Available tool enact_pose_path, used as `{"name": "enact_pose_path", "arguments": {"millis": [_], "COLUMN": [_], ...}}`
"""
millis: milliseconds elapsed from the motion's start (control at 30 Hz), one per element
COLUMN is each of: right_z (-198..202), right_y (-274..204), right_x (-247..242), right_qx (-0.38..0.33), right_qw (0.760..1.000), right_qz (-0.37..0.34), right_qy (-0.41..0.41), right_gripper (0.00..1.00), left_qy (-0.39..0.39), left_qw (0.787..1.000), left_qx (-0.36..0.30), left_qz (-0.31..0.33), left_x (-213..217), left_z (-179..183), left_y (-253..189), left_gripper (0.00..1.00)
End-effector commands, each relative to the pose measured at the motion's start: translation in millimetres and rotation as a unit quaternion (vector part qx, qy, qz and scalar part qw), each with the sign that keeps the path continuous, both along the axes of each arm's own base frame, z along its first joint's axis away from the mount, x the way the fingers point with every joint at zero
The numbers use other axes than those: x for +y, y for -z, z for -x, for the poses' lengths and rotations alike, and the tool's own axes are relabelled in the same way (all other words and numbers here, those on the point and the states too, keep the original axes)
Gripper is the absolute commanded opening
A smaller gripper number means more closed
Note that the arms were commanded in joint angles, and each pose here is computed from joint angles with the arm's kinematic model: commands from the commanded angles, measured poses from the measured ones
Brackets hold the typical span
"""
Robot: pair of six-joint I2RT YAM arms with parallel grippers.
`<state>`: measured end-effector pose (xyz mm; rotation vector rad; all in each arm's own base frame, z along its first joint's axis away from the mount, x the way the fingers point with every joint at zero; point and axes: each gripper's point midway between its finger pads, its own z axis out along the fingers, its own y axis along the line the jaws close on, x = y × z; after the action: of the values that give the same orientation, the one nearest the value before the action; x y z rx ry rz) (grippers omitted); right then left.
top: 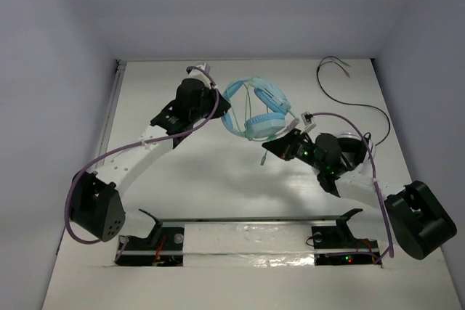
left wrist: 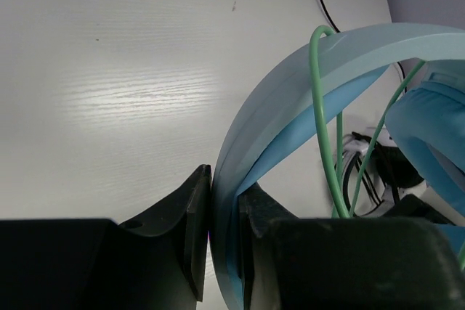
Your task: Wrap the headphones
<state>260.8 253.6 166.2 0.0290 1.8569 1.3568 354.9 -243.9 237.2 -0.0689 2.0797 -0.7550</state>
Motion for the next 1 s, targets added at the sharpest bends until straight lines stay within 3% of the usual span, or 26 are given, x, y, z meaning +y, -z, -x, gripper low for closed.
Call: {"name": "enact_pose_path", "arguments": {"millis": [0, 167, 400, 833, 967], "right_z": [6.2, 7.2, 14.6, 10.3, 13.0], "right_y": [3.1, 19.4, 48.3, 104.8, 108.7], "right_x": [-0.3, -2.1, 0.3, -4.6, -13.1], "right_qx": [0.046, 0.082, 0.117, 0.177, 0.176], "right_qw": [0.998, 0.996, 0.992, 0.983, 0.982], "right_qz": [-0.035, -0.040, -0.035, 0.008, 0.014], "right_qy": [0.011, 0.021, 0.014, 0.047, 0.065], "right_gripper": [0.00, 0.00, 0.05, 0.35, 0.38], "left_qy": [-0.057, -0.069, -0.112, -0.138, -0.147], "left_qw": [0.987, 0.985, 0.986, 0.990, 0.988], "left_qx": [-0.075, -0.048, -0.019, 0.034, 0.041], "left_qz": [0.127, 0.151, 0.118, 0.022, -0.016], "left_x": [-6.4, -11.6, -3.2, 2.1, 9.9], "left_z": [-27.8, -32.6, -39.9, -47.4, -49.8], "left_y": [-47.1, -7.5, 43.6, 128.4, 145.1], "left_gripper": [0.00, 0.00, 0.00, 0.00, 0.00]}}
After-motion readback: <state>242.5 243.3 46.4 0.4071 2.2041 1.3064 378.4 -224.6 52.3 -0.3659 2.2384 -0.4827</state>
